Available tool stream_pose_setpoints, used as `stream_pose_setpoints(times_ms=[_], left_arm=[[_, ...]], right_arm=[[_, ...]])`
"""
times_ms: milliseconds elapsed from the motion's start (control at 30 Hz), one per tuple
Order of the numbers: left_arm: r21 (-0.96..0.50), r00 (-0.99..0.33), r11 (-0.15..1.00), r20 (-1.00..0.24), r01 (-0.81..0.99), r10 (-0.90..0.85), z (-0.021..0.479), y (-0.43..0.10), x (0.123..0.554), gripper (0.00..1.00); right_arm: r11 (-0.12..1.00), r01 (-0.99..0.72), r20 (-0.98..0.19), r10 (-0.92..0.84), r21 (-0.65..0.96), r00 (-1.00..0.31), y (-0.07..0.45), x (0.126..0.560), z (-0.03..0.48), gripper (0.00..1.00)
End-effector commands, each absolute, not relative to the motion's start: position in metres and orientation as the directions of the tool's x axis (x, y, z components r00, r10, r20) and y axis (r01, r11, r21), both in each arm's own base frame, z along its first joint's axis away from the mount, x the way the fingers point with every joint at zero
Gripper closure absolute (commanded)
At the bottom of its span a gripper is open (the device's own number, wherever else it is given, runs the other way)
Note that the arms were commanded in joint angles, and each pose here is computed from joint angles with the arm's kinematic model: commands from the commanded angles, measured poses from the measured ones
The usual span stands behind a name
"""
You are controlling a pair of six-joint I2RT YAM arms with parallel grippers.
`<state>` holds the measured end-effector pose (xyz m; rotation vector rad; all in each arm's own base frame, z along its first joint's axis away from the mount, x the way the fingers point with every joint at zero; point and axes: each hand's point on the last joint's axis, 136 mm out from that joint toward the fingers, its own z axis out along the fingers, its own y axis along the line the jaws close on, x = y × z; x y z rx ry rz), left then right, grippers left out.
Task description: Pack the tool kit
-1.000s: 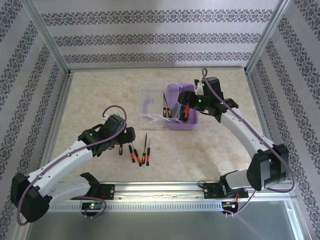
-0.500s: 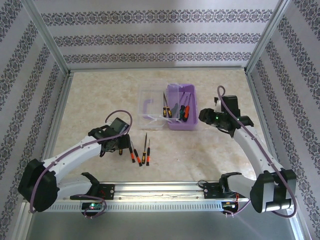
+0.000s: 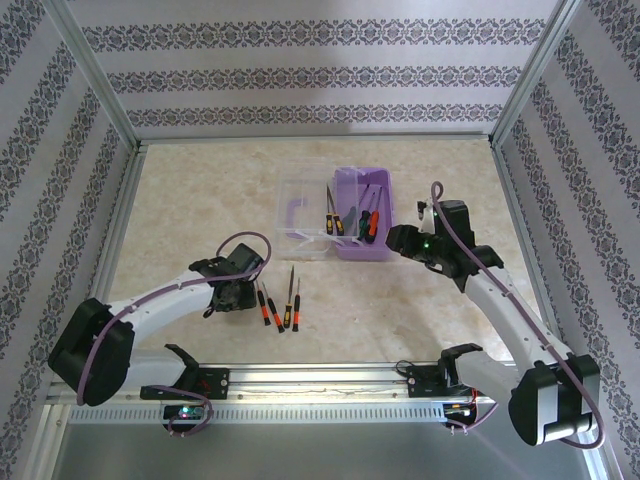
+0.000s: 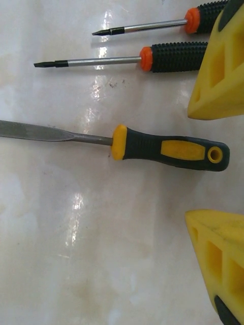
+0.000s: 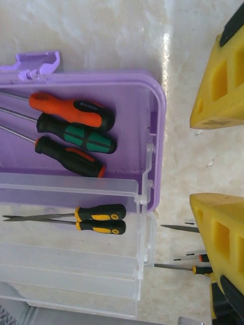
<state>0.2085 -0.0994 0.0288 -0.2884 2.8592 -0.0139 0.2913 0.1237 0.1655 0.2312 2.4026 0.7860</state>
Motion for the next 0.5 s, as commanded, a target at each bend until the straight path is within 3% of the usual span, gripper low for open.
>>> stream_pose_setpoints(times_ms=[0, 200, 467], left_arm=[[-0.040, -0.940, 0.983, -0.287, -0.181, -0.185, 0.028, -0.099, 0.217, 0.54], [0.001, -0.944, 0.984, -0.281, -0.181, -0.173, 0.025, -0.093, 0.221, 0.66], [0.024, -0.955, 0.984, -0.246, -0.177, -0.166, 0.015, -0.092, 0.218, 0.74]], right_arm=[[0.807, -0.015, -0.491, 0.344, 0.590, -0.800, 0.129, 0.293, 0.167, 0.62], [0.806, -0.031, -0.494, 0.331, 0.591, -0.804, 0.138, 0.289, 0.170, 0.64], [0.802, -0.033, -0.494, 0.334, 0.596, -0.803, 0.142, 0.289, 0.172, 0.65]])
